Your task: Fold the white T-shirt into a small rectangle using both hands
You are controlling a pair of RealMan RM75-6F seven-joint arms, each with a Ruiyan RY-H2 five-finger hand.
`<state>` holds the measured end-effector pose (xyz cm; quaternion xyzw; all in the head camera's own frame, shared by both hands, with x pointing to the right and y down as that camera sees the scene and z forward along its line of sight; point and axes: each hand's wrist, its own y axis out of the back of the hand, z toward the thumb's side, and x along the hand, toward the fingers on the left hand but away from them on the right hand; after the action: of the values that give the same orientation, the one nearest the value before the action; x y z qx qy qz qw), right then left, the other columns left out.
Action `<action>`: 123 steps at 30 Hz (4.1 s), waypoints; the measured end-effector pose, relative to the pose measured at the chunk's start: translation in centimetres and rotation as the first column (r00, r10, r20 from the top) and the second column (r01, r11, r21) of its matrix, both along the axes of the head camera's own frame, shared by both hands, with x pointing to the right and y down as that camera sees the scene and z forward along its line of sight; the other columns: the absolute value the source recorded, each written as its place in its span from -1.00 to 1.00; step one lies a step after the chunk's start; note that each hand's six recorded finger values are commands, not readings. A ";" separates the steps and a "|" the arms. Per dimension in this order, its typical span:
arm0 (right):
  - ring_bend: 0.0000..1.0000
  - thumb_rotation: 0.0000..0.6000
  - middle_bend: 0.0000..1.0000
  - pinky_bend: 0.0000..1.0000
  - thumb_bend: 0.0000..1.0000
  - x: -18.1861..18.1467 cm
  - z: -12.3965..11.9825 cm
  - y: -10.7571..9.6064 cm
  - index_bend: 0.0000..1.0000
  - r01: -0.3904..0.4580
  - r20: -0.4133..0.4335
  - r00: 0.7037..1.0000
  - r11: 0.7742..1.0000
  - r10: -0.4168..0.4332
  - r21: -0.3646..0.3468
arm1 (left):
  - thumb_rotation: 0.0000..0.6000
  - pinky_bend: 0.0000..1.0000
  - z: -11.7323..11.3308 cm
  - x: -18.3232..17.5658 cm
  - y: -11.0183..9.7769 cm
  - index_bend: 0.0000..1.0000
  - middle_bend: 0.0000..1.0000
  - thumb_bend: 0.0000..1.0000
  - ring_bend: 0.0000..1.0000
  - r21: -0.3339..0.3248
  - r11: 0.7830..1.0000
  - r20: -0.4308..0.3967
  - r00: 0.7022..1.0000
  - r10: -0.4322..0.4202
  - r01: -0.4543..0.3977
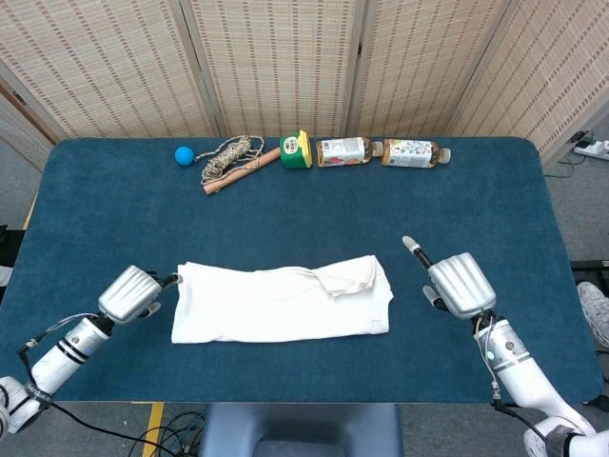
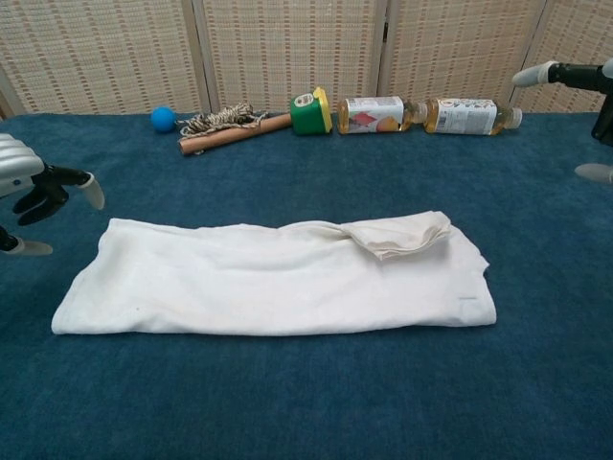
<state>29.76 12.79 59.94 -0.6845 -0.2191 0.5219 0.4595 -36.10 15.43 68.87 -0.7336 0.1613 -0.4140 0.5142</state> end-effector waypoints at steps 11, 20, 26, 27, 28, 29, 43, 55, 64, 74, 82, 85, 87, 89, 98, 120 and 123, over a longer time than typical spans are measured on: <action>0.88 1.00 0.84 1.00 -0.30 1.1 -0.1 0.9 -0.99 -0.023 -0.010 1.000 1.000 0.023 -0.019 | 1.00 0.84 3.0 2.1 0.7 -0.25 0.61 -0.60 0.46 0.010 0.992 0.010 0.992 0.125 -0.125; 0.88 1.00 0.84 1.00 -0.31 1.0 -0.2 0.9 -0.99 -0.033 0.004 0.999 0.999 0.033 -0.020 | 1.00 0.84 4.1 1.7 0.9 -0.26 0.61 -0.60 0.46 0.020 0.987 0.055 0.986 0.157 -0.158; 0.88 1.00 0.84 1.00 -0.31 1.1 -0.1 0.9 -0.99 -0.038 0.007 0.999 0.999 0.038 -0.024 | 1.00 0.84 5.1 1.3 1.3 -0.26 0.61 -0.60 0.46 -0.005 0.990 0.080 0.986 0.144 -0.144; 0.88 1.00 0.84 1.00 -0.31 1.1 -0.1 0.9 -0.99 -0.039 0.008 0.999 0.999 0.039 -0.026 | 1.00 0.83 5.2 1.4 1.4 -0.26 0.61 -0.60 0.46 -0.008 0.990 0.081 0.986 0.143 -0.143; 0.88 1.00 0.84 1.00 -0.31 1.1 -0.1 0.9 -0.99 -0.040 0.009 0.999 0.999 0.040 -0.027 | 1.00 0.83 5.2 1.4 1.4 -0.26 0.61 -0.60 0.46 -0.009 0.990 0.080 0.986 0.143 -0.143; 0.88 1.00 0.84 1.00 -0.31 1.1 -0.1 1.0 -0.99 -0.041 0.009 0.999 0.999 0.041 -0.028 | 1.00 0.84 5.3 1.6 1.5 -0.26 0.61 -0.60 0.46 -0.012 0.990 0.077 0.987 0.142 -0.141; 0.88 1.00 0.84 1.00 -0.32 1.9 -0.3 1.0 -0.99 -0.068 0.017 0.997 0.997 0.069 -0.024 | 1.00 0.83 5.7 3.3 1.2 -0.17 0.61 -0.60 0.46 -0.024 0.994 0.023 0.994 0.111 -0.111; 0.88 1.00 0.84 1.00 -0.33 1.8 0.0 1.2 -0.99 -0.067 0.025 0.997 0.997 0.068 -0.033 | 1.00 0.83 6.2 2.3 1.5 0.12 0.61 -0.52 0.46 -0.063 0.996 0.032 0.998 0.062 -0.059; 0.88 1.00 0.84 1.00 -0.34 1.9 0.0 1.2 -0.99 -0.069 0.025 0.997 0.997 0.070 -0.035 | 1.00 0.83 6.5 2.9 1.7 0.24 0.64 -0.45 0.47 -0.110 0.994 -0.028 1.000 -0.010 0.006; 0.88 1.00 0.84 1.00 -0.34 2.3 -0.1 1.1 -0.99 -0.078 0.029 0.996 0.996 0.080 -0.037 | 1.00 0.83 6.5 4.0 1.5 0.37 0.67 -0.36 0.50 -0.108 0.994 -0.053 0.999 -0.006 0.000; 0.88 1.00 0.84 1.00 -0.34 2.5 -0.1 1.1 -0.99 -0.080 0.033 0.996 0.996 0.081 -0.037 | 1.00 0.83 6.3 4.4 1.6 0.44 0.69 -0.11 0.51 -0.108 0.994 -0.066 0.998 0.002 -0.009; 0.88 1.00 0.84 1.00 -0.34 2.4 -0.1 1.1 -0.99 -0.080 0.036 0.996 0.996 0.081 -0.037 | 1.00 0.83 6.3 4.5 1.5 0.44 0.69 -0.04 0.51 -0.108 0.994 -0.065 0.998 0.006 -0.013; 0.88 1.00 0.84 1.00 -0.34 2.4 0.0 1.1 -0.99 -0.080 0.039 0.996 0.996 0.082 -0.038 | 1.00 0.83 6.2 4.4 1.5 0.44 0.69 0.00 0.51 -0.109 0.994 -0.065 0.998 0.005 -0.012; 0.88 1.00 0.84 1.00 -0.34 2.3 0.0 1.1 -0.99 -0.079 0.041 0.996 0.996 0.081 -0.038 | 1.00 0.83 6.1 4.4 1.4 0.44 0.69 0.05 0.51 -0.110 0.994 -0.066 0.998 0.001 -0.008; 0.88 1.00 0.84 1.00 -0.34 2.3 -0.2 1.0 -0.99 -0.080 0.051 0.995 0.996 0.081 -0.030 | 1.00 0.83 5.1 4.2 1.4 0.46 0.69 0.09 0.51 -0.119 0.993 -0.108 0.994 -0.034 0.021; 0.88 1.00 0.84 1.00 -0.34 1.2 -0.7 1.3 -0.99 -0.059 0.092 0.994 0.998 0.060 -0.017 | 1.00 0.83 -0.1 -5.8 2.9 0.46 0.69 0.09 0.51 -0.169 0.940 -0.040 0.951 -0.307 0.296; 0.88 1.00 0.84 1.00 -0.34 1.0 -0.7 1.4 -0.99 -0.056 0.097 0.994 0.998 0.057 -0.015 | 1.00 0.83 -0.3 -7.7 3.1 0.46 0.69 0.09 0.51 -0.157 0.932 0.001 0.944 -0.330 0.326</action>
<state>30.77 14.18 59.22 -0.7056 -0.2573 0.5020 0.4288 -43.79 18.50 68.57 -0.7393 0.2556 -0.4959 0.3771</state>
